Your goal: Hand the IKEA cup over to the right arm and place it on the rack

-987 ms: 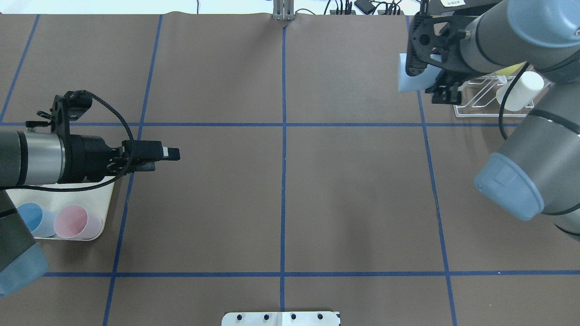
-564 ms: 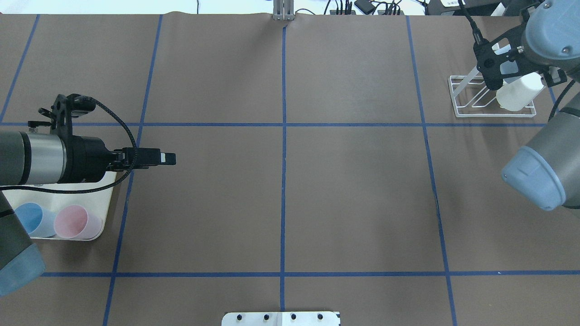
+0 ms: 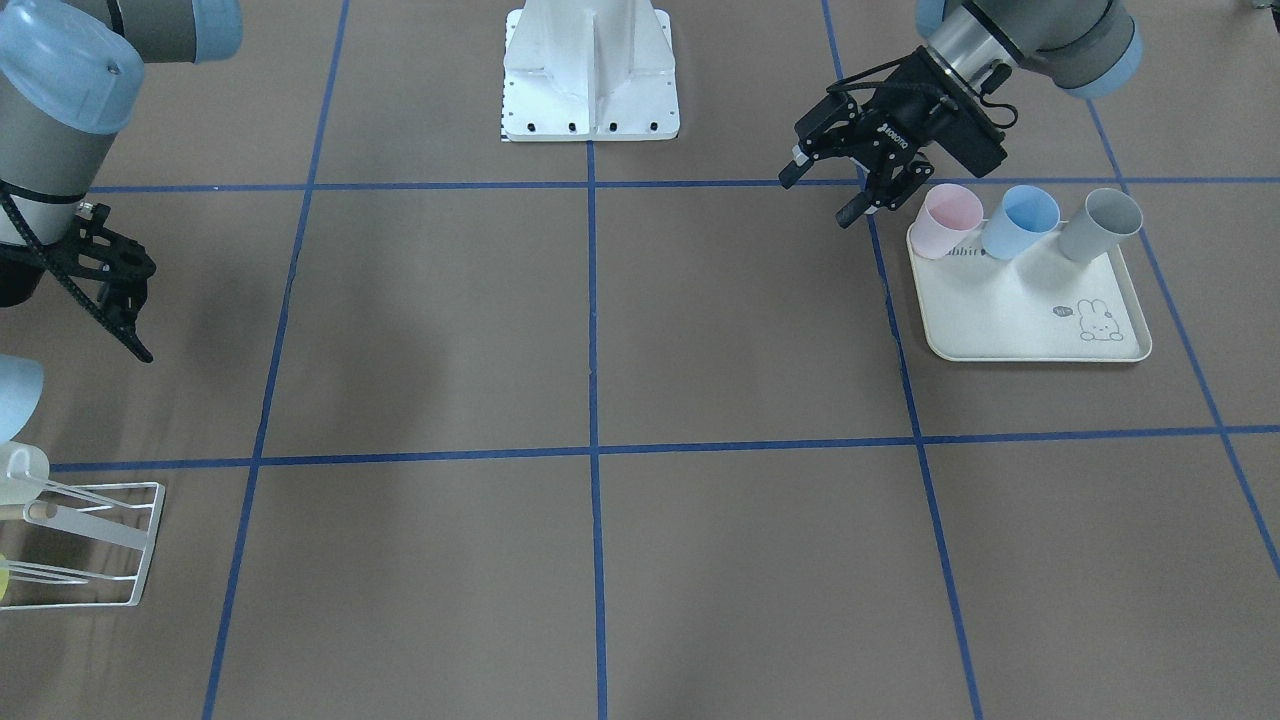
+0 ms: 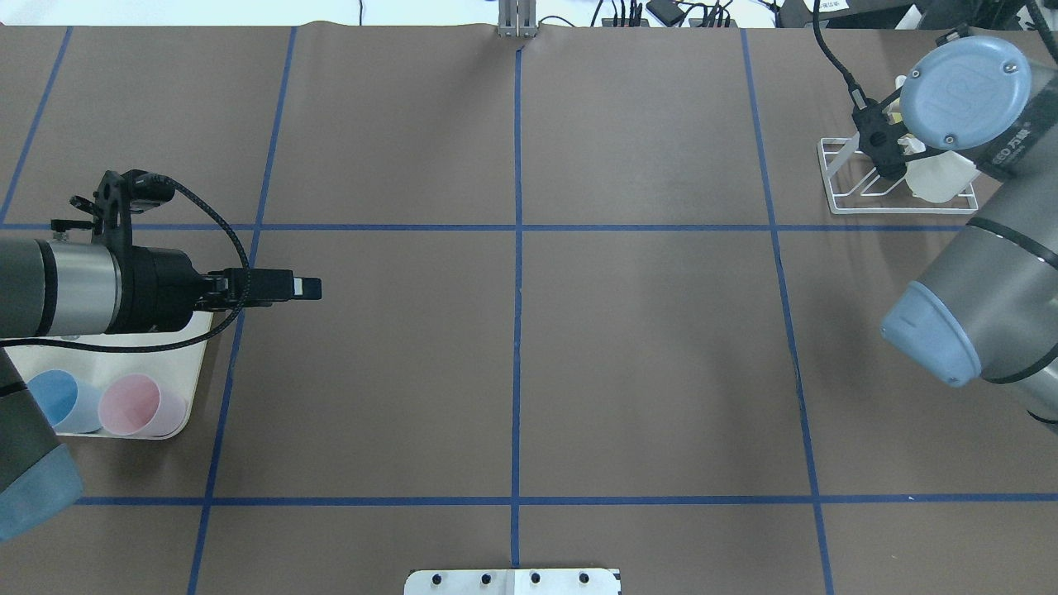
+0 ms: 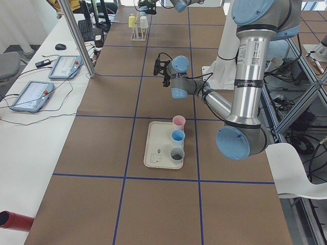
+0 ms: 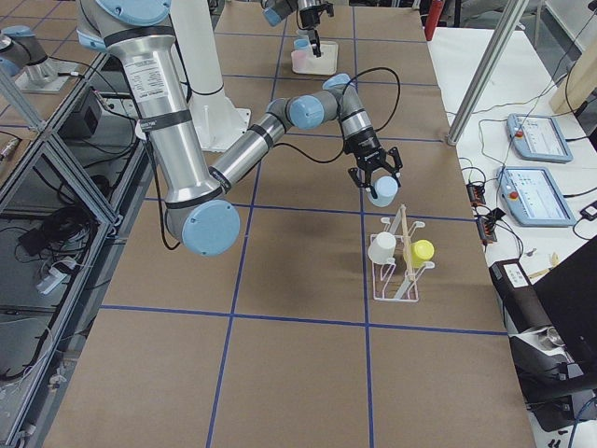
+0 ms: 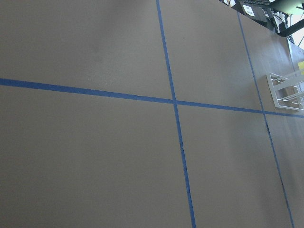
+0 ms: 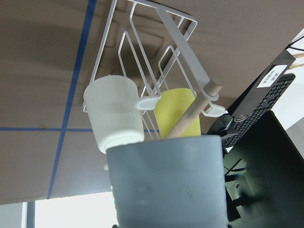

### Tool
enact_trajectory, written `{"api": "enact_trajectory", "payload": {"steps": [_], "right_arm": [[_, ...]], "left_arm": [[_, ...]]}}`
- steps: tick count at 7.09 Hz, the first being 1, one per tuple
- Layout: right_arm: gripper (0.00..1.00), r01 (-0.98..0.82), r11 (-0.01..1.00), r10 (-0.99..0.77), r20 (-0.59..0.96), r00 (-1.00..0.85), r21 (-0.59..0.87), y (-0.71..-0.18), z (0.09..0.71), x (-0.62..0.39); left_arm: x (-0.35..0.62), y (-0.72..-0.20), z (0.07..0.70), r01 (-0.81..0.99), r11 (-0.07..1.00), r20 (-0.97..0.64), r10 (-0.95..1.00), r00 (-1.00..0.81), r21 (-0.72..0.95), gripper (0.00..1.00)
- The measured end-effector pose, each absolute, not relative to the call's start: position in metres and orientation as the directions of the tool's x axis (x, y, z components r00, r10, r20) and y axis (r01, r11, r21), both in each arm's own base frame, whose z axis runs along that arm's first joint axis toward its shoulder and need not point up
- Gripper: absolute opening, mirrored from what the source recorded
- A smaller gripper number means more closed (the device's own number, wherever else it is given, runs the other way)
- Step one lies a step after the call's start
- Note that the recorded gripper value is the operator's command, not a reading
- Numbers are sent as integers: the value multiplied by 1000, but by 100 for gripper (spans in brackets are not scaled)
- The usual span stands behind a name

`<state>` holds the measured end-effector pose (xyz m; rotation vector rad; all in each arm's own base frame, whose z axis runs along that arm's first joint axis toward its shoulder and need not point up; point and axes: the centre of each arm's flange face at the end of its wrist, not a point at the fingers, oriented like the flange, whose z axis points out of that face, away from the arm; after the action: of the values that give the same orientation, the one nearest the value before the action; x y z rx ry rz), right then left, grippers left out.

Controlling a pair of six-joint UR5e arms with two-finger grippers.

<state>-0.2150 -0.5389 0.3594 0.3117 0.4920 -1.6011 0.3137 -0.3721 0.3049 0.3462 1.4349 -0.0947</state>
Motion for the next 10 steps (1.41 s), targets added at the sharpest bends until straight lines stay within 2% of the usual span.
{"api": "enact_trajectory", "payload": {"steps": [10], "right_arm": [[0,978,-55,-872,-467,-146,-202,-558,414,-249]], "left_arm": [[313,-372,300,273,945,-980,149,134,181,100]]}}
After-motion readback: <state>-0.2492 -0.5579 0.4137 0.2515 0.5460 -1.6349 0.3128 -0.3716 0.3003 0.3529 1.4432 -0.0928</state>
